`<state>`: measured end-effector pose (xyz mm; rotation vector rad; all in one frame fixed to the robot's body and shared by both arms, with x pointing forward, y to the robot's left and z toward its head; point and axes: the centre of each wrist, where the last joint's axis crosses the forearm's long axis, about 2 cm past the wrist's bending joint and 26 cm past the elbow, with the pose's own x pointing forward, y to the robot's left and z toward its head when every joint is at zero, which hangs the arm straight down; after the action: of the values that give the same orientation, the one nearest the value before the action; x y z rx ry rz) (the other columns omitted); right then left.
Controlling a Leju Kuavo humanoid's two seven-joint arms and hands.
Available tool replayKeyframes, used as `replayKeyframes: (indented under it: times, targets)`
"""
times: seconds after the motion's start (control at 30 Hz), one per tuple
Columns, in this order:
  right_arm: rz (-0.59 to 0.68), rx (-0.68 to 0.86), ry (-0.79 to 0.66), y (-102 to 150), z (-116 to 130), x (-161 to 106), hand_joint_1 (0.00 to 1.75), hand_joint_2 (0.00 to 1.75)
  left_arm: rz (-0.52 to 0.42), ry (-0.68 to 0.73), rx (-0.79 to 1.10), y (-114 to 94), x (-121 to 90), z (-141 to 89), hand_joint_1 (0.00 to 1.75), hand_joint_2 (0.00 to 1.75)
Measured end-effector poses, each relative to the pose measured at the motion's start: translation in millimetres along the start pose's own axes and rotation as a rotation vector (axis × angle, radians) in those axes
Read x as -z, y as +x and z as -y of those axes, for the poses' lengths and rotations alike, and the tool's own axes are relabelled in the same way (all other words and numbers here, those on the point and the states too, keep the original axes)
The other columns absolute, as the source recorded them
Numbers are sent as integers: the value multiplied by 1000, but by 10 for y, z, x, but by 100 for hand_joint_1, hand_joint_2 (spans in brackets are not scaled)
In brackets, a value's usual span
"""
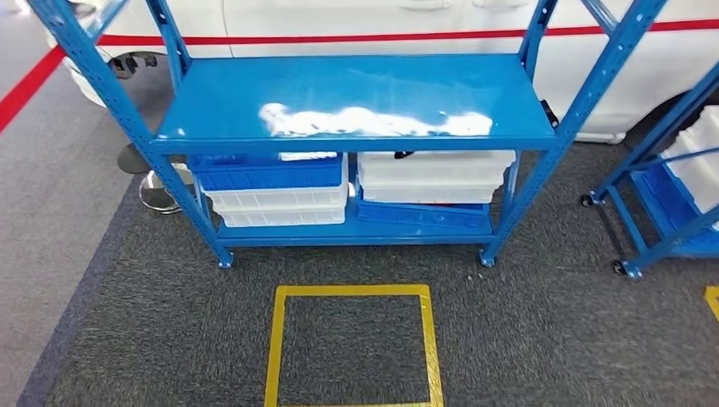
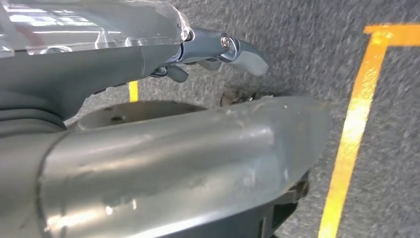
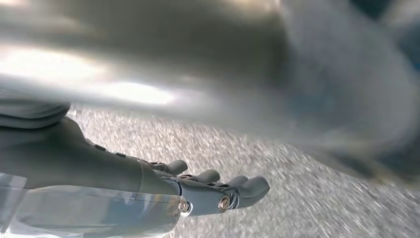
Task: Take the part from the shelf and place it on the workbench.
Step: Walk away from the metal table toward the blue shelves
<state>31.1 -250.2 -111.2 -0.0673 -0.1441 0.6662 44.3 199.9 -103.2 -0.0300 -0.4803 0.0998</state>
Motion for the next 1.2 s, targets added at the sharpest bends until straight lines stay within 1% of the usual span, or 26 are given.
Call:
replayKeyframes:
  times: [0.2,0.57,0.7,0.8,1.0,1.2]
  targets:
    - [2,1,2,5,-14,-2,0,0,4,0,0,12,5,-1,0,0]
    - [-2,5,4,20,-10,-1,0,0,-20,-12,-1,-15,-5,-3,0,0]
    - [-2,8,3,21,2,0,0,0,-17,-13,-1,8,3,4,0,0]
    - [0,13,2,17,10,1,0,0,-26,-14,0,-22,-9,4,0,0]
    - [-40,13,14,-119,-31,-4,0,0,-32,-18,3,-36,-17,20,0,0]
    - [-40,11,18,-121,-58,-7,0,0,-26,-21,7,13,3,19,0,0]
